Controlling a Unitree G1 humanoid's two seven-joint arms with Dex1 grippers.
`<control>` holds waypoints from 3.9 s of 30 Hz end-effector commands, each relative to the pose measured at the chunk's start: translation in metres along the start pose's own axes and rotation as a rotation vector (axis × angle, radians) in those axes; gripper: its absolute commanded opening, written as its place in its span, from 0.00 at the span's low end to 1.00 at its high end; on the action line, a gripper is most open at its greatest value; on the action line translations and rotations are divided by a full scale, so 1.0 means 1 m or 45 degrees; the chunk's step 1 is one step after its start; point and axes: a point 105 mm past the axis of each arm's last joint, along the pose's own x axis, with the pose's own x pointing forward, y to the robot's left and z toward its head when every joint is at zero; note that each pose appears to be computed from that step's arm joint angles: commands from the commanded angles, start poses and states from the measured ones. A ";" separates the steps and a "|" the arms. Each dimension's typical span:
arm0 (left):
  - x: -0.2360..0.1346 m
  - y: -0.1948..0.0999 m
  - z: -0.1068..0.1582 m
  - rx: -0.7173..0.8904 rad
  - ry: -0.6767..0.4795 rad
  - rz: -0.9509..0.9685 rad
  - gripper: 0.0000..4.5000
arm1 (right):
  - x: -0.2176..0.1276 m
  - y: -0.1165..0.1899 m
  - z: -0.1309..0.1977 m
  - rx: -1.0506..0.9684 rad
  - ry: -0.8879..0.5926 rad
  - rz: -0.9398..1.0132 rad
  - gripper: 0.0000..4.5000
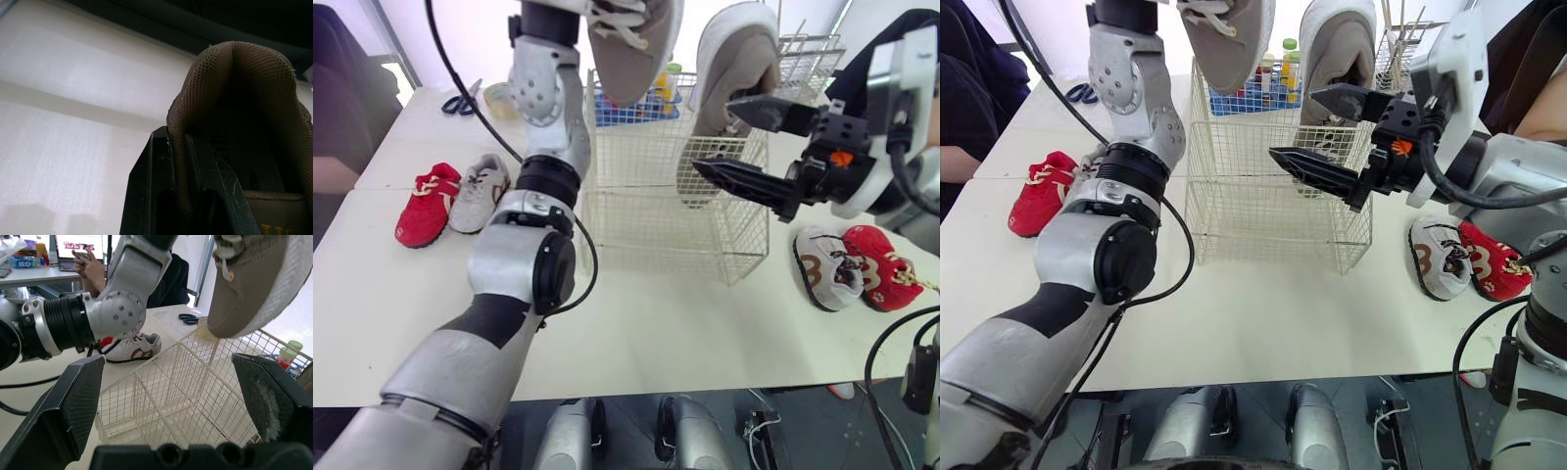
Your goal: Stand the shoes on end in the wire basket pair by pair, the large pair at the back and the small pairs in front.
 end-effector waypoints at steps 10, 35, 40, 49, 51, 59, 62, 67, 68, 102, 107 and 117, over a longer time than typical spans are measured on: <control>-0.025 -0.030 -0.015 0.064 0.045 -0.095 0.01 | 0.000 0.011 0.020 -0.063 -0.038 -0.028 1.00; -0.149 -0.043 -0.075 0.167 0.529 -0.081 0.01 | -0.005 0.022 0.028 -0.045 -0.031 0.000 1.00; -0.166 -0.029 -0.083 0.169 0.634 -0.004 0.01 | -0.006 0.024 0.029 -0.043 -0.033 0.008 1.00; -0.186 -0.006 -0.084 0.131 0.734 0.159 0.01 | -0.009 0.026 0.030 -0.037 -0.032 0.016 1.00; -0.191 -0.005 -0.086 0.112 0.766 0.182 0.01 | -0.010 0.026 0.030 -0.036 -0.032 0.019 1.00; -0.207 -0.002 -0.086 0.085 0.851 0.196 0.01 | -0.010 0.027 0.030 -0.037 -0.034 0.030 1.00; -0.208 -0.004 -0.084 0.087 0.856 0.156 0.09 | -0.011 0.028 0.030 -0.036 -0.035 0.035 1.00; -0.199 -0.010 -0.075 0.107 0.798 0.068 0.59 | -0.011 0.028 0.030 -0.034 -0.034 0.041 1.00; -0.196 -0.009 -0.073 0.113 0.785 0.059 0.72 | -0.011 0.028 0.030 -0.034 -0.033 0.041 1.00; -0.180 0.004 0.075 -1.014 1.496 -0.890 0.94 | -0.107 -0.074 -0.072 0.149 0.518 -0.946 1.00; -0.177 -0.002 0.072 -1.070 1.449 -0.898 0.94 | -0.137 -0.062 -0.102 0.148 0.528 -1.236 1.00; -0.184 -0.012 0.067 -1.102 1.449 -0.920 0.94 | -0.176 -0.028 -0.157 0.273 0.579 -1.458 1.00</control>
